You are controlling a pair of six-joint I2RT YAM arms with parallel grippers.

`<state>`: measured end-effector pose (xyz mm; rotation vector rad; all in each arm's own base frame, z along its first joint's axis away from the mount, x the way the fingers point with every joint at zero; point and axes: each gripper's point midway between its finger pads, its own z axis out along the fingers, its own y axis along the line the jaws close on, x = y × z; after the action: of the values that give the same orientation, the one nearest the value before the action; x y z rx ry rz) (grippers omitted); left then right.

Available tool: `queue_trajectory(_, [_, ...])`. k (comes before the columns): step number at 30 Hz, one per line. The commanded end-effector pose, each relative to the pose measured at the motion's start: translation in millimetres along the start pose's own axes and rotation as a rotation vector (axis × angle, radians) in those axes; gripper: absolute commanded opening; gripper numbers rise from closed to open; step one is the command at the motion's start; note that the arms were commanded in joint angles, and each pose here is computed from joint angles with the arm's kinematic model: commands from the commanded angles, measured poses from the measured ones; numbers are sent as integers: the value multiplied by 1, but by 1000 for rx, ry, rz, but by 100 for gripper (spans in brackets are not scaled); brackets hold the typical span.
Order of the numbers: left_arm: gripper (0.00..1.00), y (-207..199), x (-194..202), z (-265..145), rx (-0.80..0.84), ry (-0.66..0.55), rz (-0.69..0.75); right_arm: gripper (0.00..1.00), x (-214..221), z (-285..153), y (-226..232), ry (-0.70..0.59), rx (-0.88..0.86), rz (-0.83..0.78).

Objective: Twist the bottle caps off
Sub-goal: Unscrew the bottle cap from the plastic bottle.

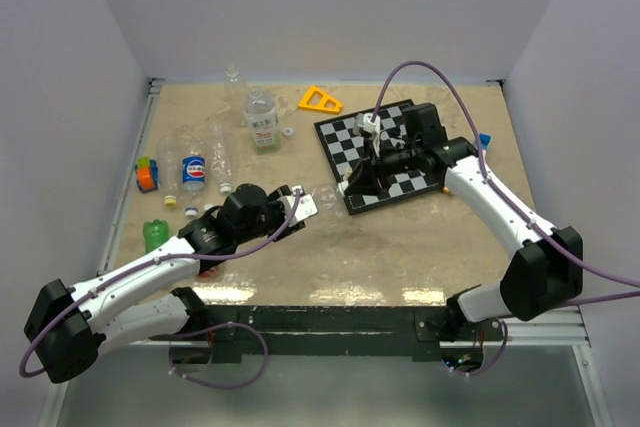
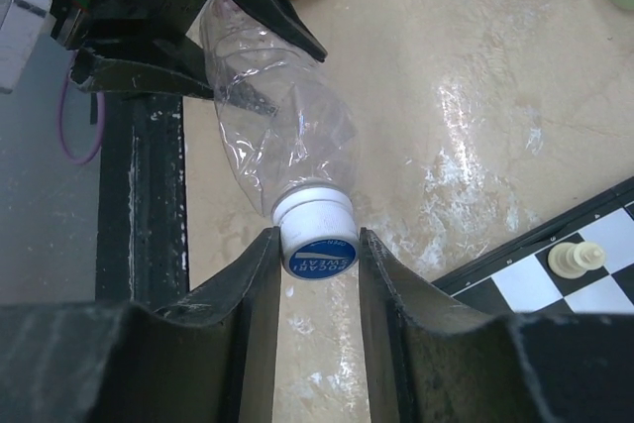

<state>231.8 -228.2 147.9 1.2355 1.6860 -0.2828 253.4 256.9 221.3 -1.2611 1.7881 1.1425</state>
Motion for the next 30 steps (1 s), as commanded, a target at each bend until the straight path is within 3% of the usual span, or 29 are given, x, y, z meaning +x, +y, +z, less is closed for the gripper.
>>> queue_trajectory(1, [0, 6, -9, 0, -26, -34, -2, 6, -21, -3, 20, -45, -90, -79])
queue_trajectory(2, [0, 5, -9, -1, -24, -36, -2, 1, -21, -3, 21, -43, -98, -93])
queue_trajectory(5, [0, 3, -11, -1, -14, -48, -2, 0, -19, -6, 29, -27, -127, -159])
queue_trajectory(10, [0, -13, -16, -2, 83, -71, 18, 0, -4, -14, 39, 58, -223, -606])
queue_trajectory(14, [0, -18, -17, -1, 112, -81, 18, 0, -8, -25, 29, 106, -175, -1011])
queue_trajectory(19, [0, -20, -16, 0, 119, -81, 15, 0, -49, -43, 14, 77, 76, -1348])
queue_trajectory(21, [0, -21, -16, 0, 122, -82, 15, 0, -64, -50, 14, 51, 153, -1369])
queue_trajectory(26, [0, -21, -16, 1, 125, -80, 13, 0, -55, -48, 21, 31, 124, -1310])
queue_trajectory(28, [0, -21, -15, 1, 125, -80, 11, 11, -50, -46, 23, 15, 126, -1276])
queue_trajectory(30, [0, -21, -15, 1, 123, -79, 11, 28, -51, -48, 26, -4, 139, -1239])
